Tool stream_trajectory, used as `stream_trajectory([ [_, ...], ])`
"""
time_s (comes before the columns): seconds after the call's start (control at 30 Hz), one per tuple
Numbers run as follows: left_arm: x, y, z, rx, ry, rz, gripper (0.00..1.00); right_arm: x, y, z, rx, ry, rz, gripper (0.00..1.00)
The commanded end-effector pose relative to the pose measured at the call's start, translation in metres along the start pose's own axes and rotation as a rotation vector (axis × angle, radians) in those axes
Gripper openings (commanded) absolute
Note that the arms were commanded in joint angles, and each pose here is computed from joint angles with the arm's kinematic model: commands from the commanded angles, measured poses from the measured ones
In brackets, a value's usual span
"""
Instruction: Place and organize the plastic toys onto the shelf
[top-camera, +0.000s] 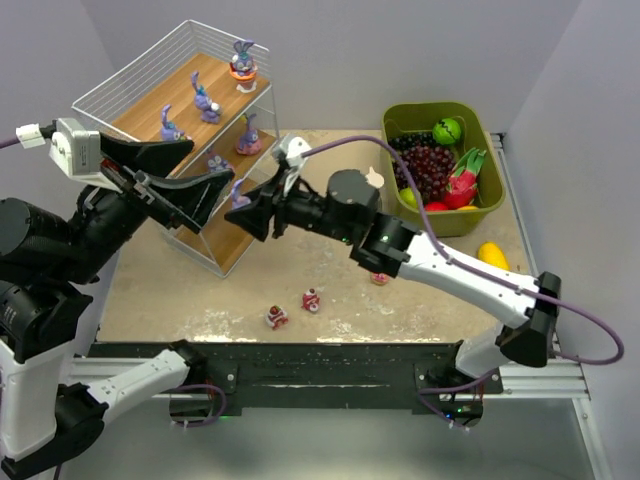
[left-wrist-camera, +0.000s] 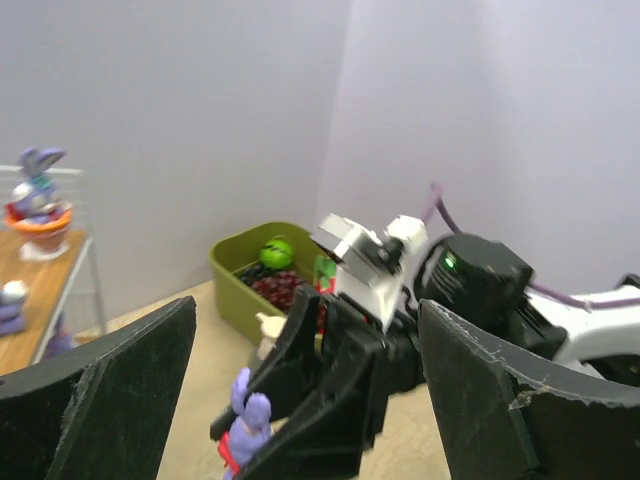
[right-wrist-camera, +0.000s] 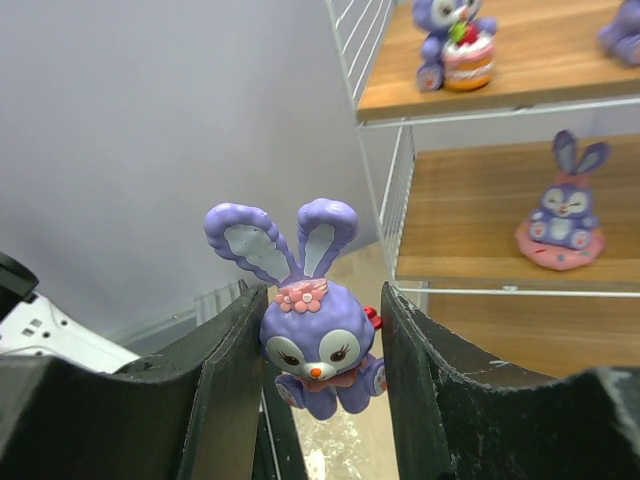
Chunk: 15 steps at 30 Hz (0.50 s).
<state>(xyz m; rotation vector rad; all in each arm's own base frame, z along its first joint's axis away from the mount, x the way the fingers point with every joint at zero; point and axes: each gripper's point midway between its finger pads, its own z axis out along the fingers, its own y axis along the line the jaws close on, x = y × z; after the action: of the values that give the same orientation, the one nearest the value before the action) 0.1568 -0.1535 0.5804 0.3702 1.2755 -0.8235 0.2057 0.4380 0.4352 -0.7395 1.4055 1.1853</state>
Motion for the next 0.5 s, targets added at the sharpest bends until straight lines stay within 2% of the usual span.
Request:
stream_trajectory([
  [0.0,-0.006,0.036,-0.013,-0.203,-0.041,0.036,0.96,-0.003,-0.011,0.030,0.097,-0.125,-0.034,0.00],
  [0.47,-0.011,0.050,-0.029,-0.297,-0.049,0.051,0.95,0.057,-0.042,0.092,0.143,-0.107,-0.068,0.00],
])
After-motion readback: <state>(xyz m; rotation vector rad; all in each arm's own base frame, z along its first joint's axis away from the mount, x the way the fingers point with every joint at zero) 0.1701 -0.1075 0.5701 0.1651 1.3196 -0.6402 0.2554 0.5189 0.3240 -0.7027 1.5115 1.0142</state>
